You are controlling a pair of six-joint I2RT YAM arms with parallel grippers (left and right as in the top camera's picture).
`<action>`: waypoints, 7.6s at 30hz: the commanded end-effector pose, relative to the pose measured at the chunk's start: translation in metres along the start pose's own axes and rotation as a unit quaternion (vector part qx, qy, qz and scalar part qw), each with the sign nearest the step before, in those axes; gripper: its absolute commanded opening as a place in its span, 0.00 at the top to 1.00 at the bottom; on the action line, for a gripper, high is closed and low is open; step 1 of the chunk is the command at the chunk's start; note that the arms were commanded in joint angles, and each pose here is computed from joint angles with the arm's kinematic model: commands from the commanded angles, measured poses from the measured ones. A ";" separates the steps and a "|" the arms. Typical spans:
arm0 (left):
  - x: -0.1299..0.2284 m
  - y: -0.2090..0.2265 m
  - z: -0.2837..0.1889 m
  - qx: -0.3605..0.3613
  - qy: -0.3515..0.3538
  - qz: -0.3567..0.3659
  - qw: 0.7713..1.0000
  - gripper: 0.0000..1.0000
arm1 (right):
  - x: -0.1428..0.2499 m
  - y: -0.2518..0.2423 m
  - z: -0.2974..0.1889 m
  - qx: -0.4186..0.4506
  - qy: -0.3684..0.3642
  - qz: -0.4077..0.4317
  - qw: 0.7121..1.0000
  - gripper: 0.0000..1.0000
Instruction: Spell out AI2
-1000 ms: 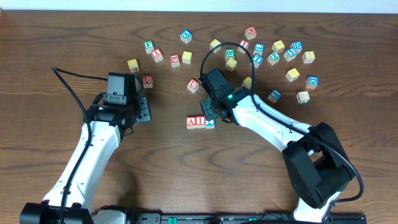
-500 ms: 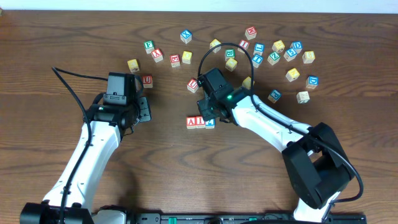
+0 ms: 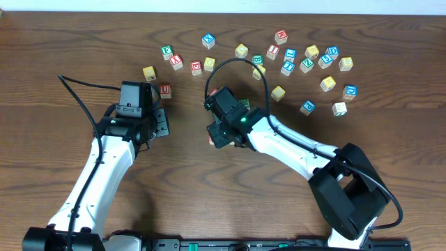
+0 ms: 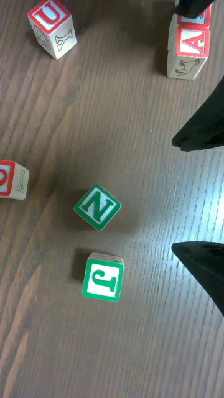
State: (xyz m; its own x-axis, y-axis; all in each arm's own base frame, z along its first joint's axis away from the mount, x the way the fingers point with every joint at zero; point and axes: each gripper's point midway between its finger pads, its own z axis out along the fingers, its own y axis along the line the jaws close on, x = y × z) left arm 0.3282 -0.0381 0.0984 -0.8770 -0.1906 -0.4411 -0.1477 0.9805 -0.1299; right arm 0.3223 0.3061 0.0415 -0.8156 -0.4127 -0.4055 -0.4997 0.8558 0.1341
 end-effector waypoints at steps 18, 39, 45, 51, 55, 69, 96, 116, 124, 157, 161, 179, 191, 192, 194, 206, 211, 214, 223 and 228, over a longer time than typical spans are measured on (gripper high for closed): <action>-0.002 0.003 -0.004 -0.006 -0.004 0.007 1.000 0.53 | 0.003 -0.003 0.001 0.005 0.005 0.012 1.000 0.99; -0.002 0.003 -0.004 -0.006 -0.004 0.006 1.000 0.53 | -0.034 -0.036 -0.003 0.065 -0.071 0.030 0.995 0.99; -0.002 0.003 -0.004 -0.006 -0.004 0.006 1.000 0.53 | -0.032 -0.043 -0.002 0.069 -0.064 0.037 0.995 0.99; -0.002 0.003 -0.004 -0.006 -0.004 0.006 1.000 0.53 | -0.028 -0.043 -0.001 0.067 -0.057 0.041 0.995 0.99; -0.001 0.003 -0.004 -0.007 -0.002 0.006 1.000 0.53 | -0.028 -0.044 -0.001 0.067 -0.057 0.042 0.995 0.99; 0.000 0.003 -0.003 -0.007 0.000 0.007 1.000 0.53 | -0.023 -0.046 0.019 0.069 -0.048 0.048 0.995 0.99; 0.000 0.003 -0.003 -0.008 0.000 0.007 1.000 0.53 | -0.005 -0.022 0.021 0.042 -0.014 0.033 0.999 0.99; 0.000 0.003 -0.003 -0.007 0.000 0.007 1.000 0.53 | 0.002 -0.022 0.021 0.044 -0.001 0.034 0.998 0.99; 0.000 0.003 -0.003 -0.008 0.000 0.007 1.000 0.53 | 0.004 -0.022 0.021 0.046 0.004 0.035 0.998 0.99; 0.000 0.003 -0.003 -0.008 0.000 0.007 1.000 0.53 | -0.012 -0.009 0.022 0.009 -0.025 0.035 0.999 0.99; 0.000 0.003 -0.003 -0.008 0.000 0.007 1.000 0.53 | -0.011 -0.004 0.022 -0.004 -0.023 0.034 0.999 0.99; 0.001 0.004 -0.003 -0.009 0.003 0.007 1.000 0.53 | -0.007 0.008 0.022 -0.008 -0.018 0.022 1.000 0.99; 0.001 0.004 -0.003 -0.009 0.003 0.007 1.000 0.53 | -0.002 0.007 0.022 -0.005 -0.010 0.022 1.000 0.99; 0.001 0.004 -0.003 -0.009 0.003 0.007 1.000 0.53 | -0.003 0.006 0.022 -0.004 -0.011 0.022 1.000 0.99; 0.001 0.004 -0.003 -0.009 0.003 0.007 1.000 0.53 | -0.003 0.004 0.022 0.003 -0.013 0.022 1.000 0.99; 0.001 0.004 -0.003 -0.009 0.003 0.007 1.000 0.53 | -0.017 -0.008 0.021 0.022 -0.041 0.026 0.999 0.99; 0.002 0.004 -0.003 -0.009 0.004 0.007 1.000 0.53 | -0.023 -0.019 0.021 0.028 -0.049 0.033 0.998 0.99; 0.005 0.005 -0.003 -0.010 0.011 0.007 1.000 0.53 | -0.027 -0.033 0.019 0.048 -0.056 0.042 0.996 0.99; 0.011 0.007 -0.003 -0.014 0.023 0.019 0.999 0.53 | -0.041 -0.061 0.011 0.056 -0.061 0.073 0.994 0.99; 0.009 0.006 -0.003 -0.013 0.020 0.019 1.000 0.53 | -0.032 -0.055 0.012 0.051 -0.043 0.069 0.995 0.99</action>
State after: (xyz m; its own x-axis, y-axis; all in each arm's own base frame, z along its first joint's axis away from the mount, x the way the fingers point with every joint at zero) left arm 0.3153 -0.0365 0.0922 -0.9045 -0.1644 -0.3935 -0.1336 0.9855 -0.1048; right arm 0.3785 0.2680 0.0324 -0.8497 -0.2570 -0.4604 -0.3341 0.9379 0.0931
